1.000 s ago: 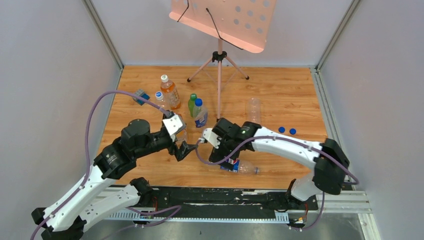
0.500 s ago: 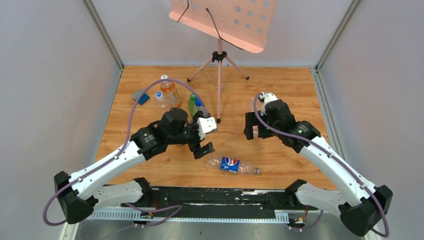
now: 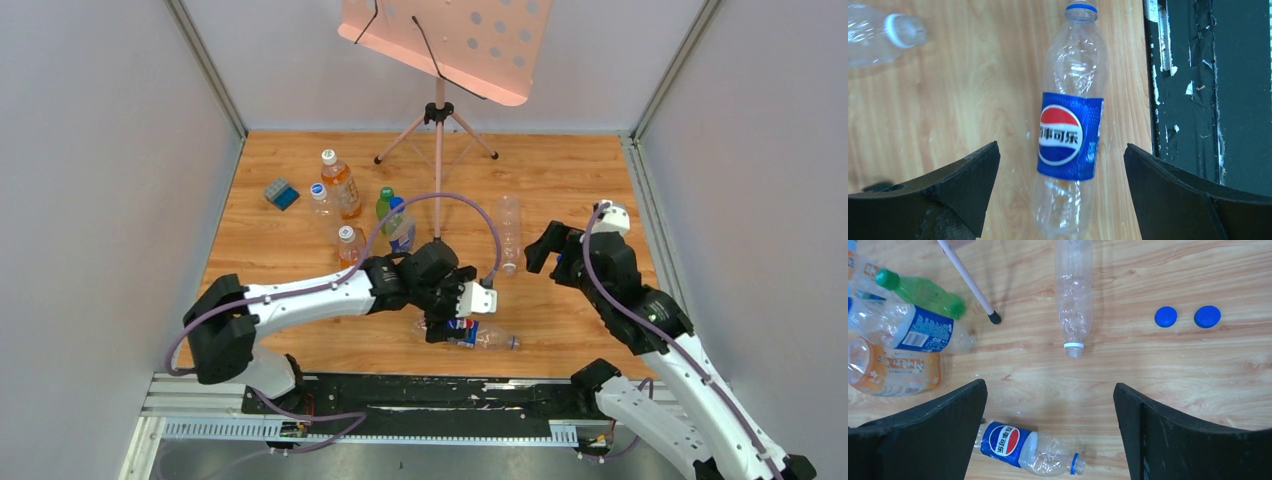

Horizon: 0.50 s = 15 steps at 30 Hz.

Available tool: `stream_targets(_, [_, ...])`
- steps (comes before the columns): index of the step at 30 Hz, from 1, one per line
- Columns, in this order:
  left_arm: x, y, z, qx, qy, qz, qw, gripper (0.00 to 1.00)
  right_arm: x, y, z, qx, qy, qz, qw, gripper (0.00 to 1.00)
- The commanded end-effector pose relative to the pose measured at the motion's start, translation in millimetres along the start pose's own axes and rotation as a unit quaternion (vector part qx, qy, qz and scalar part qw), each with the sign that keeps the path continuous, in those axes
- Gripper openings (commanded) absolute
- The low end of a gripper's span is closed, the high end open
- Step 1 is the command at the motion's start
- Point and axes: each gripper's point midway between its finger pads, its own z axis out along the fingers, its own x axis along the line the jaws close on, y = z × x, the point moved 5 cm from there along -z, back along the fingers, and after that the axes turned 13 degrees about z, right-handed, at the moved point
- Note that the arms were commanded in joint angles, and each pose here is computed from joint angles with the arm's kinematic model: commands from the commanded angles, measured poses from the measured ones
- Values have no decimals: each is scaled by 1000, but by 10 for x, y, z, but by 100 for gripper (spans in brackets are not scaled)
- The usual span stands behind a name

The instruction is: Screw on the bottle caps

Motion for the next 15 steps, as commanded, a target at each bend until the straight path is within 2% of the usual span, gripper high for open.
stream_targets(1, [120,234,234,-31,-13,56,998,100,-55,84,-70,-48,5,31,998,100])
stream_targets(8, [171,106,673,21,-48,63,997,100,-128,82,-158,-70,18,34,997,100])
stream_targets(15, [67,-133,882,62,-86,67,992,99,-198,48,-115,-75,4,35,997,100])
